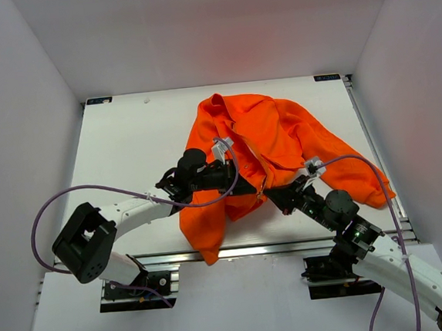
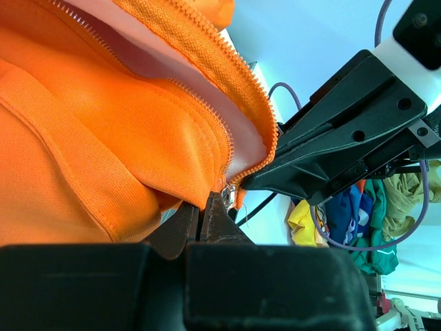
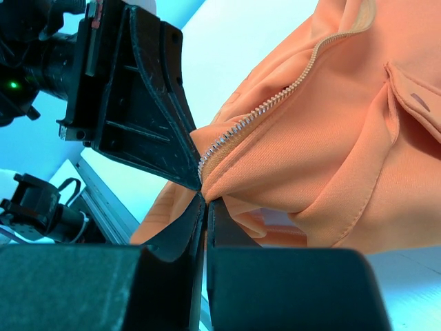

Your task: Zip up the jacket

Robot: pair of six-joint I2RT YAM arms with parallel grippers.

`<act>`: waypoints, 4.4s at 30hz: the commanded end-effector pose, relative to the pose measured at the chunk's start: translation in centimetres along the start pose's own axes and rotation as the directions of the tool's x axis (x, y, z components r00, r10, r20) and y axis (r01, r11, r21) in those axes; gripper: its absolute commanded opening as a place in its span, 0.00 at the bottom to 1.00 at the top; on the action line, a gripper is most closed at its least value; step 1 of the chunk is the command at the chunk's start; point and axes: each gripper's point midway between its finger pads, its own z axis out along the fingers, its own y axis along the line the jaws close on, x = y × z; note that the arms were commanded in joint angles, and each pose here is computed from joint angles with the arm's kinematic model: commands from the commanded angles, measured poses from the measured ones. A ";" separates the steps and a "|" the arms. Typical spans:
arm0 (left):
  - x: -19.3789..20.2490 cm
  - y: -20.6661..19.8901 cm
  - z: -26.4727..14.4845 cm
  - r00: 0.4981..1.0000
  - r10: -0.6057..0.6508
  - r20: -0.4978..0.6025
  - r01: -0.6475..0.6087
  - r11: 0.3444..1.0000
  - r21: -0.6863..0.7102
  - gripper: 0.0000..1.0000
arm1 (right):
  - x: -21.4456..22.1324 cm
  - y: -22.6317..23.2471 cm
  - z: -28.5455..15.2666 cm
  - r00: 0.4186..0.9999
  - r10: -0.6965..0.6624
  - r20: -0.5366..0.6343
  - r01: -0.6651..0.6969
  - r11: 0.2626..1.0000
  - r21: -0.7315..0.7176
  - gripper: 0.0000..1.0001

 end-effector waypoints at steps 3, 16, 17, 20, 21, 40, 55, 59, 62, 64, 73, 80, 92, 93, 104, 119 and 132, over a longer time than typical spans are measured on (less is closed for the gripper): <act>-1.2 -2.7 -0.3 0.998 0.061 0.021 -0.063 0.995 0.078 0.00 | -2.7 0.8 0.3 0.993 0.046 0.104 -0.045 0.999 -0.010 0.00; 1.7 -2.6 -1.0 0.985 0.117 -0.130 -0.101 0.987 0.124 0.00 | -4.4 -0.4 0.5 0.988 -0.055 0.146 0.044 0.996 0.075 0.00; 2.0 -2.7 -1.1 0.983 0.120 -0.142 -0.100 0.986 0.136 0.00 | -4.5 -0.3 0.5 0.987 -0.066 0.146 0.055 0.996 0.076 0.00; 2.9 -2.2 -1.2 0.975 0.102 -0.196 -0.078 0.989 0.125 0.00 | -4.6 -0.1 0.6 0.983 -0.126 0.136 0.118 0.991 0.062 0.00; 3.4 -1.9 -1.3 0.971 0.093 -0.219 -0.070 0.991 0.114 0.00 | -4.7 0.1 0.6 0.981 -0.144 0.131 0.138 0.989 0.052 0.00; 4.0 -0.2 -2.0 0.973 0.044 -0.225 -0.046 0.999 -0.004 0.00 | -2.4 0.3 1.5 0.993 -0.105 0.060 0.105 0.994 0.008 0.00; 6.3 1.4 -3.3 0.977 -0.026 -0.211 0.005 0.995 -0.099 0.00 | -11.6 -2.5 0.5 0.894 -0.030 0.448 -0.086 0.968 0.237 0.00; 7.6 1.5 -3.4 0.967 -0.046 -0.250 0.020 0.994 -0.104 0.00 | -11.3 -2.6 0.1 0.904 -0.057 0.423 -0.059 0.965 0.256 0.00; 7.7 1.5 -3.4 0.964 -0.051 -0.260 0.024 0.994 -0.107 0.00 | -10.7 -1.9 0.3 0.922 -0.078 0.380 -0.010 0.975 0.224 0.00; 7.5 1.4 -3.3 0.966 -0.042 -0.255 0.016 0.994 -0.104 0.00 | -9.5 -1.6 0.8 0.945 -0.118 0.305 0.054 0.976 0.211 0.00; 3.1 0.1 -1.3 0.983 0.031 -0.184 -0.046 0.996 -0.078 0.00 | -1.8 -2.9 1.7 0.992 -0.101 -0.072 0.115 0.969 0.220 0.18; -0.8 -2.3 1.2 0.989 -0.005 -0.147 0.026 0.990 0.141 0.00 | -3.0 -2.0 0.6 0.970 -0.163 -0.181 0.202 0.954 0.223 0.43; -2.4 -3.2 1.9 0.988 -0.064 -0.139 0.091 0.977 0.194 0.00 | -3.9 0.6 -1.3 0.867 -0.288 -0.406 0.351 0.932 0.088 0.89; -2.6 -3.1 1.8 0.989 -0.067 -0.135 0.092 0.977 0.190 0.00 | -4.4 0.5 -1.5 0.861 -0.309 -0.405 0.375 0.922 0.092 0.89; -7.6 -1.4 -0.8 0.994 -0.108 -0.028 0.110 0.990 0.086 0.00 | -10.8 2.2 1.5 0.756 -0.606 -0.248 0.637 0.768 0.065 0.89; -10.7 -1.2 -2.2 0.983 -0.185 0.010 0.185 0.983 0.012 0.00 | -8.1 3.0 4.7 0.355 -0.853 -0.383 0.918 0.396 -0.029 0.82; -10.0 -1.6 -3.0 0.982 -0.190 0.024 0.189 0.982 0.021 0.00 | -2.8 2.1 5.7 0.547 -0.707 -0.448 0.827 0.538 0.161 0.72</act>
